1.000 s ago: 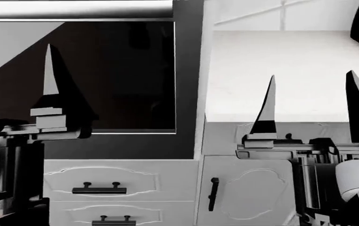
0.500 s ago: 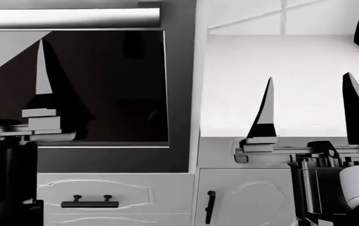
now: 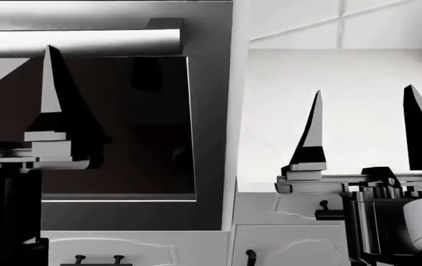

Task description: Preheat the oven by turning the temperature knob.

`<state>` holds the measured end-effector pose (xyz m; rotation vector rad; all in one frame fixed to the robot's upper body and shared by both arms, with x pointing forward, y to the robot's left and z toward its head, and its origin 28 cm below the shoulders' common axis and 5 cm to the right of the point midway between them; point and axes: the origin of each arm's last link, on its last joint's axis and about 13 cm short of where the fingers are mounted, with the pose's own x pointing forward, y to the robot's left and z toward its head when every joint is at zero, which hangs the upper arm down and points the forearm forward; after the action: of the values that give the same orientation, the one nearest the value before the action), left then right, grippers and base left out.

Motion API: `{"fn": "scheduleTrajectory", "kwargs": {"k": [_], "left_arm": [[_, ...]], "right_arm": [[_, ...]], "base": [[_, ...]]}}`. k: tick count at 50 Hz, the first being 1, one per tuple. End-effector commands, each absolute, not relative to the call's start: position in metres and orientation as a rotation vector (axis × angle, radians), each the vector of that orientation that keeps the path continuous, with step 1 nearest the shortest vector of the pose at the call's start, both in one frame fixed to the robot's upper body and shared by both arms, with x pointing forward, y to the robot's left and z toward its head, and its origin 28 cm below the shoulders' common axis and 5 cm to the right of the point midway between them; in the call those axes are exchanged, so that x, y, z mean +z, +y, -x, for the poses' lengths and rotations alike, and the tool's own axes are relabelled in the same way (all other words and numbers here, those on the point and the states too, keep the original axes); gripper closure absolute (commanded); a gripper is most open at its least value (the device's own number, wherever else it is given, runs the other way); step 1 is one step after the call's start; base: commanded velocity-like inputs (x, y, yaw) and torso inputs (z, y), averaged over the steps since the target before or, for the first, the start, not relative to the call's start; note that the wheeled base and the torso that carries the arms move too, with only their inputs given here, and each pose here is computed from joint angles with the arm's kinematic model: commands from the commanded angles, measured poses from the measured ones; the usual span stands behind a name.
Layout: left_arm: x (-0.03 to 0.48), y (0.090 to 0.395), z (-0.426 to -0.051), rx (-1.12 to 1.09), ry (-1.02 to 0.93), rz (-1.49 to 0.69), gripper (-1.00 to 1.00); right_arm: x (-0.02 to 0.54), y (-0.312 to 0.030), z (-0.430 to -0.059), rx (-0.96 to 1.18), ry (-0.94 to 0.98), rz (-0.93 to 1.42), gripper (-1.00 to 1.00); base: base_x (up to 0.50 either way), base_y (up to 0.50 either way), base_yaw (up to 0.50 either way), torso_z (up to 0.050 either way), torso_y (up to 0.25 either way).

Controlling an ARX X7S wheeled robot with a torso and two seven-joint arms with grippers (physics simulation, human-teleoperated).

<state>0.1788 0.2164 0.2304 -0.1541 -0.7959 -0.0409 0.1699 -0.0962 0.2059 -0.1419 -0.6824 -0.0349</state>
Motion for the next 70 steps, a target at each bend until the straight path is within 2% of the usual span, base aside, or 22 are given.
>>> {"fn": "scheduleTrajectory", "kwargs": {"k": [1, 31, 70], "left_arm": [[0.2306, 0.2164, -0.1778, -0.045, -0.799, 0.151, -1.00], [0.2310, 0.2167, -0.1736, -0.100, -0.817, 0.162, -1.00], [0.2348, 0.2188, -0.1701, -0.088, -0.823, 0.153, -1.00]], "right_arm": [[0.2061, -0.0970, -0.1701, -0.046, -0.678, 0.142, -1.00], [0.2014, -0.0940, -0.1715, -0.034, -0.673, 0.154, -1.00], [0.1996, -0.0932, -0.1713, -0.028, -0.662, 0.162, -1.00]], "base": [[0.30, 0.00, 0.00, 0.000, 0.000], [0.05, 0.00, 0.00, 0.000, 0.000], [0.00, 0.00, 0.00, 0.049, 0.000]]}}
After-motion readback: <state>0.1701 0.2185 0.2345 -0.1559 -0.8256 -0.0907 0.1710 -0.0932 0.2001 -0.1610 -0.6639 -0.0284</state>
